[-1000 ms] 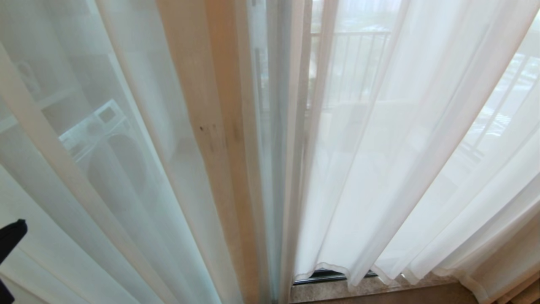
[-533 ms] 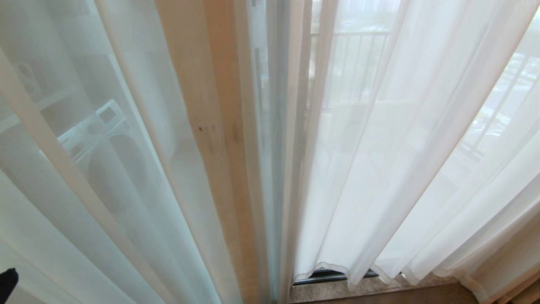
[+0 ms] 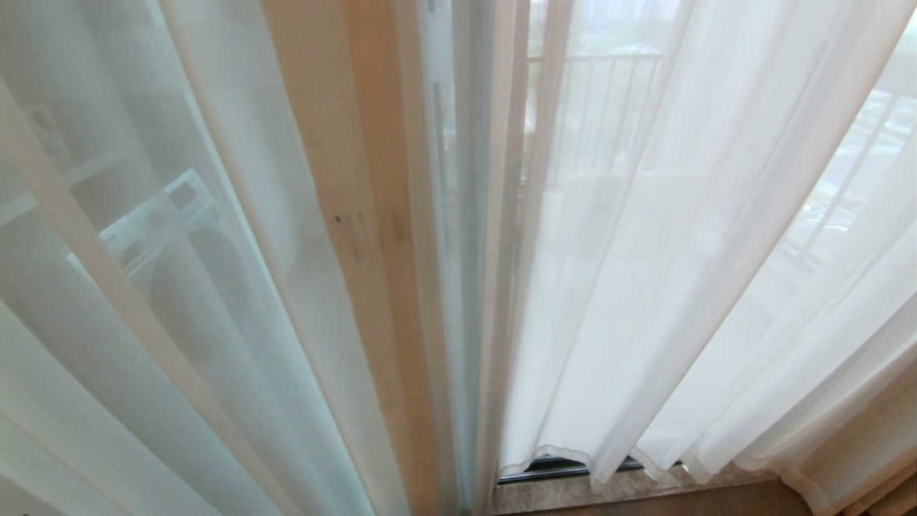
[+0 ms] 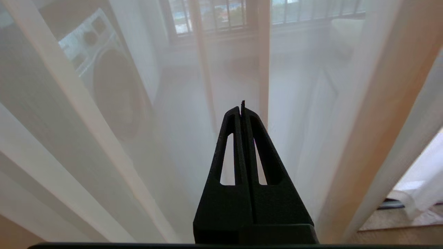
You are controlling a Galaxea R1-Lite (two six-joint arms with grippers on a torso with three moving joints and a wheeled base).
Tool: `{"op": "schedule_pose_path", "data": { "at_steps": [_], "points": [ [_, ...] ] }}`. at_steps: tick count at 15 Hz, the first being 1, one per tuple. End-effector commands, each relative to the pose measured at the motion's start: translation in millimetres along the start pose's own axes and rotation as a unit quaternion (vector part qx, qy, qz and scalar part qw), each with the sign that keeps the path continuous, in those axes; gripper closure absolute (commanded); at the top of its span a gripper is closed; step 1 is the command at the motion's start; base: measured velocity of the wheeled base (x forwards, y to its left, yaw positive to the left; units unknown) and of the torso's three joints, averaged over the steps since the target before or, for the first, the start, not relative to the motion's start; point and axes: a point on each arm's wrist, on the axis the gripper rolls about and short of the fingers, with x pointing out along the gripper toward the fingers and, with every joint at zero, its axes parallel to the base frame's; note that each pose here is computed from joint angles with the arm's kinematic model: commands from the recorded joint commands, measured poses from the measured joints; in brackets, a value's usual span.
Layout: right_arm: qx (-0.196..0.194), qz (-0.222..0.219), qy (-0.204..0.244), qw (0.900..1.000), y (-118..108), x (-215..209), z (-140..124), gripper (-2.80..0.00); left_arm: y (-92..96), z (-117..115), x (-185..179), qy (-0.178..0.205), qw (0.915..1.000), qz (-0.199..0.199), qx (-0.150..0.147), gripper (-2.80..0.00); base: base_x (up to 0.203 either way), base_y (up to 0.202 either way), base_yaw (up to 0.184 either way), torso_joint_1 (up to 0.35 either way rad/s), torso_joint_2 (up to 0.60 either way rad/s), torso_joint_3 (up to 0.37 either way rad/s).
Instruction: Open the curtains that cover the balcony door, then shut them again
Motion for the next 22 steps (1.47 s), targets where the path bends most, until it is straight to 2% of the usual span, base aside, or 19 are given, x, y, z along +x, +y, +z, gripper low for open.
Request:
{"op": "schedule_pose_path", "data": {
  "at_steps": [1,3,9,12,22],
  "points": [
    [0.0,0.0,0.0,1.0,0.0,0.0,0.1,0.0,-1.0,-9.9,-8.3,-0.014,0.9998,-0.009,-0.012,0.0,0.0,0.0,0.0,0.0,0.0,0.0],
    [0.0,0.0,0.0,1.0,0.0,0.0,0.1,0.0,-1.8,-14.6,-8.2,0.008,0.9996,-0.017,-0.021,0.0,0.0,0.0,0.0,0.0,0.0,0.0],
    [0.0,0.0,0.0,1.0,0.0,0.1,0.1,0.0,-1.7,-14.6,-8.2,0.009,0.9995,-0.017,-0.027,0.0,0.0,0.0,0.0,0.0,0.0,0.0],
    [0.0,0.0,0.0,1.0,0.0,0.1,0.1,0.0,-1.7,-14.8,-8.2,0.01,0.9983,-0.017,-0.054,0.0,0.0,0.0,0.0,0.0,0.0,0.0],
    [0.0,0.001,0.0,1.0,0.0,0.1,0.3,0.0,-1.5,-14.5,-8.4,0.01,0.9986,-0.013,-0.051,0.0,0.0,0.0,0.0,0.0,0.0,0.0]
  ]
}}
